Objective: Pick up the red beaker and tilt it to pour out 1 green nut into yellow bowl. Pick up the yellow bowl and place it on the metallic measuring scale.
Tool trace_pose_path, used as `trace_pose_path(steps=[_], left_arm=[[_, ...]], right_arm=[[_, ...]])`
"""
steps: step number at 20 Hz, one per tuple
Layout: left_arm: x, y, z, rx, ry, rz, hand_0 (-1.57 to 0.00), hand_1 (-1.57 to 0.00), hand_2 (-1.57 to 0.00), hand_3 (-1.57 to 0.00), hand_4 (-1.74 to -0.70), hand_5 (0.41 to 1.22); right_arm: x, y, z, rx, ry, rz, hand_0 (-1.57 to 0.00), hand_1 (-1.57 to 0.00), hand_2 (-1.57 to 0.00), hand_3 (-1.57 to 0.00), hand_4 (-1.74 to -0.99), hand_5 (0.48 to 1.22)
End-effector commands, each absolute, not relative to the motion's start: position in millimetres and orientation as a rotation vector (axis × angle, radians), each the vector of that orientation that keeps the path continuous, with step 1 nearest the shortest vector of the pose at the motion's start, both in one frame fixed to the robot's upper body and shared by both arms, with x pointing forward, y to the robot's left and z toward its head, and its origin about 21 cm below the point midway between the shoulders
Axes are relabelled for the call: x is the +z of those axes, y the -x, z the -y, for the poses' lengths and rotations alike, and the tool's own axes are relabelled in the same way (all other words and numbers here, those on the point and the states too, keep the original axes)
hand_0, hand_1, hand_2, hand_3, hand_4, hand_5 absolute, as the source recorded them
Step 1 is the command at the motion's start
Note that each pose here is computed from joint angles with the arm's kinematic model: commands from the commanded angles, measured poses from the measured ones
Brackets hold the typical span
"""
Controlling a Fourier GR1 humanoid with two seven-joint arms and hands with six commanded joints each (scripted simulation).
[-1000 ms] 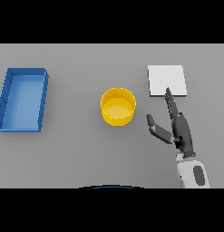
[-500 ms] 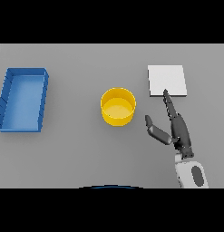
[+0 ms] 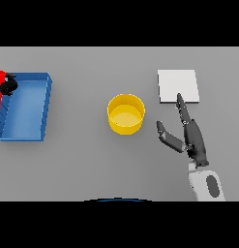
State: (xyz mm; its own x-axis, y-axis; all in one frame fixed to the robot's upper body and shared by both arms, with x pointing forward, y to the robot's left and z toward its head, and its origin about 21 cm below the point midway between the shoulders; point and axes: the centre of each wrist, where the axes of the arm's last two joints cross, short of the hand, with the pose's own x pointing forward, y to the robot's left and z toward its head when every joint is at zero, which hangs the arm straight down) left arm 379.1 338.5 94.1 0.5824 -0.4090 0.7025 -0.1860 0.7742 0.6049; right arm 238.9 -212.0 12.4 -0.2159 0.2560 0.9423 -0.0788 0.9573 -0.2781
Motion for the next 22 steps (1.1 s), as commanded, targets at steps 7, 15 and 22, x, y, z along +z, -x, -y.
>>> trace_pose_path(steps=[7, 15, 22], left_arm=[[109.8, -352.8, -351.1, -0.394, -0.547, 0.994, -0.64, -0.56, -0.54, -0.45, -0.82, 0.667], [95.6, -361.8, -344.9, -0.452, -0.647, 0.98, -0.11, -0.09, -0.09, -0.08, -0.71, 0.647], [98.1, -358.6, -343.6, -0.417, -0.663, 1.086, -0.02, -0.02, -0.02, -0.01, -0.71, 0.689]], right_arm=[[7.2, -238.5, 210.5, 0.321, 0.142, 1.765, 0.0, 0.0, 0.0, 0.0, -1.151, 0.677], [11.6, -236.3, 212.8, 0.333, 0.149, 1.761, 0.0, 0.0, 0.0, 0.0, -1.176, 0.688], [27.5, -247.6, 209.5, 0.642, 0.176, 1.761, 0.0, 0.0, 0.0, 0.0, -1.153, 0.728]])
